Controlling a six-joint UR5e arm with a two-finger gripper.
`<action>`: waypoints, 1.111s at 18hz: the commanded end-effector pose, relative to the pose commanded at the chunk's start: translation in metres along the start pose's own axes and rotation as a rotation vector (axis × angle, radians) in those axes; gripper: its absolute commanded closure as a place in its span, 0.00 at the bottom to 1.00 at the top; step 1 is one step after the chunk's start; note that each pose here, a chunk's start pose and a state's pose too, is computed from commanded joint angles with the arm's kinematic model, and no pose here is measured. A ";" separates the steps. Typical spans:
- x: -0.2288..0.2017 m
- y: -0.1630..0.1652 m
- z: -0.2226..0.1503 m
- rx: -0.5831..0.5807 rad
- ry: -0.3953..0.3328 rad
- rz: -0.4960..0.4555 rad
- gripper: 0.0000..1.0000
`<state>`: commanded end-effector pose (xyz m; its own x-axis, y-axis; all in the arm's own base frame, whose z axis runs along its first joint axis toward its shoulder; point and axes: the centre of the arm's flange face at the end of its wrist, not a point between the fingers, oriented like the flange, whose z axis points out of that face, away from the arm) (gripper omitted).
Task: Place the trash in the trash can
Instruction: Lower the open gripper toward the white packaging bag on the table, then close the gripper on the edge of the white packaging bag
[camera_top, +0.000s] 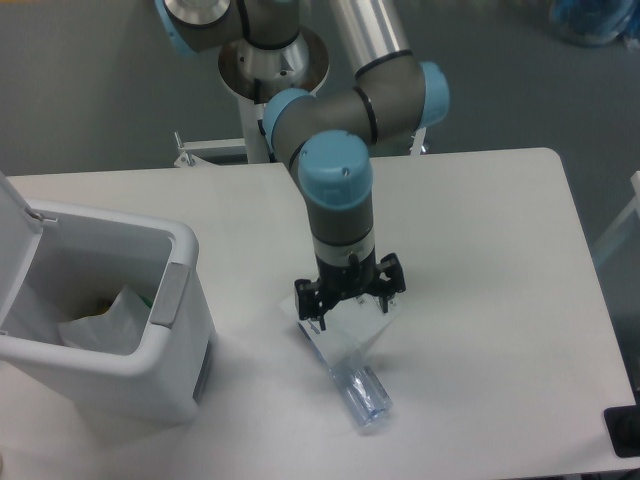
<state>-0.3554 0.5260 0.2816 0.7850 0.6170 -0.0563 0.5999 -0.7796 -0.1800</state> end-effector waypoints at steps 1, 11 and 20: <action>0.004 0.000 0.008 -0.014 0.000 -0.001 0.00; 0.029 0.005 0.038 -0.066 -0.047 0.025 0.00; 0.026 0.012 0.045 -0.088 -0.086 0.028 0.00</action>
<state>-0.3349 0.5381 0.2335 0.7875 0.5991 -0.1446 0.5925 -0.8005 -0.0903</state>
